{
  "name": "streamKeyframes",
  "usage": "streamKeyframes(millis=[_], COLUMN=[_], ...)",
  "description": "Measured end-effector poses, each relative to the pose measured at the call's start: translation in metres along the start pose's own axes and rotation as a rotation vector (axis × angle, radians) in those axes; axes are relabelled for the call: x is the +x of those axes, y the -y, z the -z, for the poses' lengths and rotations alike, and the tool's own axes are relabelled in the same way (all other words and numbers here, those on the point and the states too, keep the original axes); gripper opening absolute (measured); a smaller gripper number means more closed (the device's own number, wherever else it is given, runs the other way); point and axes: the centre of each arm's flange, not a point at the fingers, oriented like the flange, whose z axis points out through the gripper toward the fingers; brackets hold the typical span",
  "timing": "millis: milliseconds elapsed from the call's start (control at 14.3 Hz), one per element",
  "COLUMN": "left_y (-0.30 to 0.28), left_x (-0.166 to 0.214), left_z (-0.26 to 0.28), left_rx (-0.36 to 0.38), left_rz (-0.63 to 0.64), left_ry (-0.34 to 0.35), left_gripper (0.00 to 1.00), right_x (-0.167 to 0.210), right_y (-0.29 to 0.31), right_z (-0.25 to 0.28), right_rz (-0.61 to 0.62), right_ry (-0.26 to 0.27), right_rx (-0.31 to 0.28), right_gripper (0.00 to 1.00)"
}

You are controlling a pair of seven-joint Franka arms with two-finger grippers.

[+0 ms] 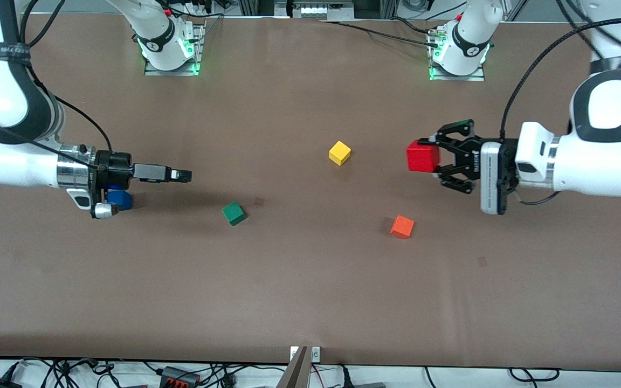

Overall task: Pass red block to right arm, stack on blue
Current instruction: 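Lift the red cube with the left gripper while the right gripper approaches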

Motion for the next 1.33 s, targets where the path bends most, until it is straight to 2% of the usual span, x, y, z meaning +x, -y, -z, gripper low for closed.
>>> streamKeyframes(millis=[70,210,349,559,699,1048,1328], left_y=[0.008,0.026,0.034,0.033,0.025,0.006,-0.008], left_x=[0.009,0.025,0.038,0.059,0.069,0.076,0.074], left_z=[-0.017,-0.047,-0.077,-0.113,-0.136,-0.197,-0.235], left_rx=[-0.007,0.047,0.064,0.158,0.222,0.298,0.300], left_rz=[-0.071,-0.217,-0.319,-0.376,-0.404,-0.398,-0.354], left_ry=[-0.058,-0.176,-0.293,-0.406,-0.430,-0.533,-0.572], left_gripper=[0.56,0.56,0.56,0.56,0.56,0.56,0.56], right_x=[0.003,0.012,0.021,0.028,0.030,0.034,0.054], right_y=[-0.004,-0.019,-0.036,-0.042,-0.030,-0.023,-0.024], right_z=[-0.006,-0.018,-0.025,-0.033,-0.037,-0.049,-0.058], right_rz=[-0.003,0.002,-0.021,-0.028,-0.001,0.016,0.024], right_ry=[0.029,0.077,0.091,0.103,0.110,0.126,0.133], right_rx=[0.079,0.211,0.263,0.273,0.272,0.267,0.265], right_gripper=[1.00,1.00,1.00,1.00,1.00,1.00,1.00])
